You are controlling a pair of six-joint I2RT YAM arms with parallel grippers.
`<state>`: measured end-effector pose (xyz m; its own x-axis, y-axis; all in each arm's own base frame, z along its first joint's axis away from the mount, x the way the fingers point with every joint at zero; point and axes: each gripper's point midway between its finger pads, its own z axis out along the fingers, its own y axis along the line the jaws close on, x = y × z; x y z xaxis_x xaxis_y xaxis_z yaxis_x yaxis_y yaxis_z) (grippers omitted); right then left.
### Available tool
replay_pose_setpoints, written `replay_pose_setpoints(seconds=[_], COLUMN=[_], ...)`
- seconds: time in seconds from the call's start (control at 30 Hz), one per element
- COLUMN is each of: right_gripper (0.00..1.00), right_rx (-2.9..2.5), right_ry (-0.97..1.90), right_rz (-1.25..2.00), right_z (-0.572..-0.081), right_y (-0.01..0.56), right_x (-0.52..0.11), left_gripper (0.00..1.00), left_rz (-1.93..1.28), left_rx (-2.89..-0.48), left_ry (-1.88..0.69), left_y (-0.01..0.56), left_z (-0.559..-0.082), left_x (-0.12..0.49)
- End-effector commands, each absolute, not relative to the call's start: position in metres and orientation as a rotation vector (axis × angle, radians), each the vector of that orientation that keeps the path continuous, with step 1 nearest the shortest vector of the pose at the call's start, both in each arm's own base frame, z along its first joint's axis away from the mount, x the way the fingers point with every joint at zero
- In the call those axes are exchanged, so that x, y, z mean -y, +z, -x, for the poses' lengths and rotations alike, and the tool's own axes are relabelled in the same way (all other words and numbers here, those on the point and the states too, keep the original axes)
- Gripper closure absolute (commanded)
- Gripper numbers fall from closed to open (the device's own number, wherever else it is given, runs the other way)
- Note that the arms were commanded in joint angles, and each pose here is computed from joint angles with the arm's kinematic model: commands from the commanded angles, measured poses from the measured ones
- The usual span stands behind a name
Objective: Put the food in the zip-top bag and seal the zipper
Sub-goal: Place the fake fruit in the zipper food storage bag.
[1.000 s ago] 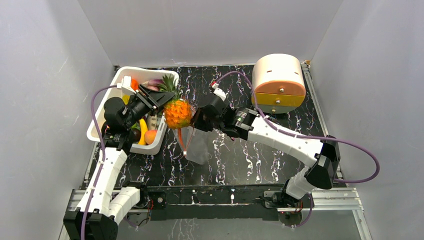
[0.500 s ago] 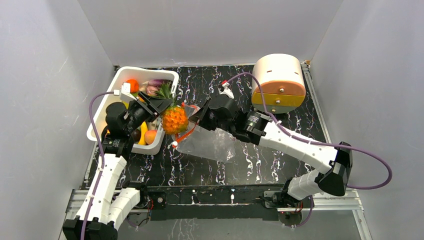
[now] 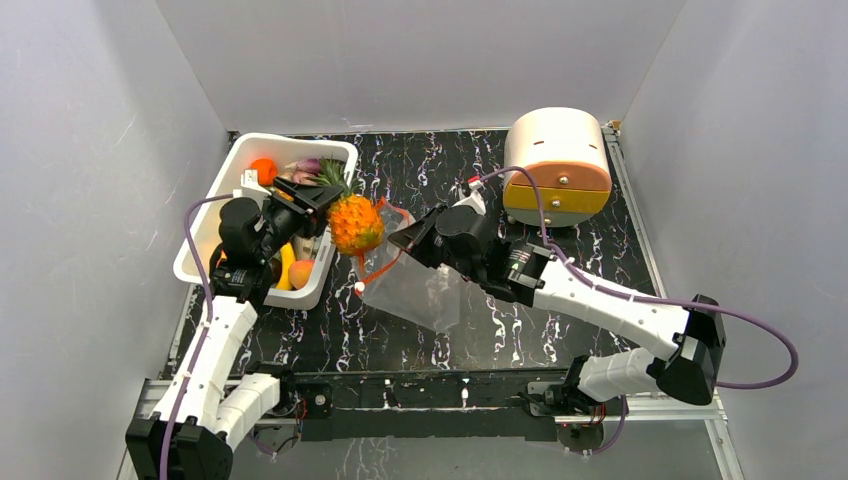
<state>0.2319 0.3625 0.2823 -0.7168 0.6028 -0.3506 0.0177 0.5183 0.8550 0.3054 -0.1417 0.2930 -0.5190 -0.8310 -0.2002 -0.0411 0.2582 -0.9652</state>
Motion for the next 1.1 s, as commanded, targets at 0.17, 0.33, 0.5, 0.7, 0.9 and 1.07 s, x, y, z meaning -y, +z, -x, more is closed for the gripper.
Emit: replay_pose_setpoints(seconds=[0.17, 0.33, 0.5, 0.7, 0.9, 1.07], right_gripper=[1.0, 1.0, 1.0, 1.0, 1.0, 1.0], right_rx=[-1.838, -1.842, -1.816, -1.779, -1.702, -1.657], right_ry=[1.401, 1.435, 1.511, 1.527, 1.654, 1.635], right_rz=[-0.695, -0.66, -0.643, -0.653, -0.719, -0.712], right_z=[-0.249, -0.249, -0.246, -0.243, -0.236, -0.242], right_y=[0.35, 0.34, 0.341, 0.349, 0.363, 0.38], right_x=[-0.357, -0.368, -0.375, -0.363, -0.354, -0.348], left_gripper=[0.89, 0.9, 0.89, 0.89, 0.9, 0.92], left_rz=[0.914, 0.991, 0.947, 0.946, 0.692, 0.595], left_rx=[-1.567, -1.554, -1.605, -1.504, -1.614, -1.593], left_ry=[-1.513, -1.526, -1.51, -1.458, -1.304, -1.243], left_y=[0.317, 0.325, 0.343, 0.338, 0.323, 0.315], left_z=[-0.313, -0.306, -0.297, -0.292, -0.297, -0.297], left_x=[0.15, 0.148, 0.156, 0.142, 0.154, 0.157])
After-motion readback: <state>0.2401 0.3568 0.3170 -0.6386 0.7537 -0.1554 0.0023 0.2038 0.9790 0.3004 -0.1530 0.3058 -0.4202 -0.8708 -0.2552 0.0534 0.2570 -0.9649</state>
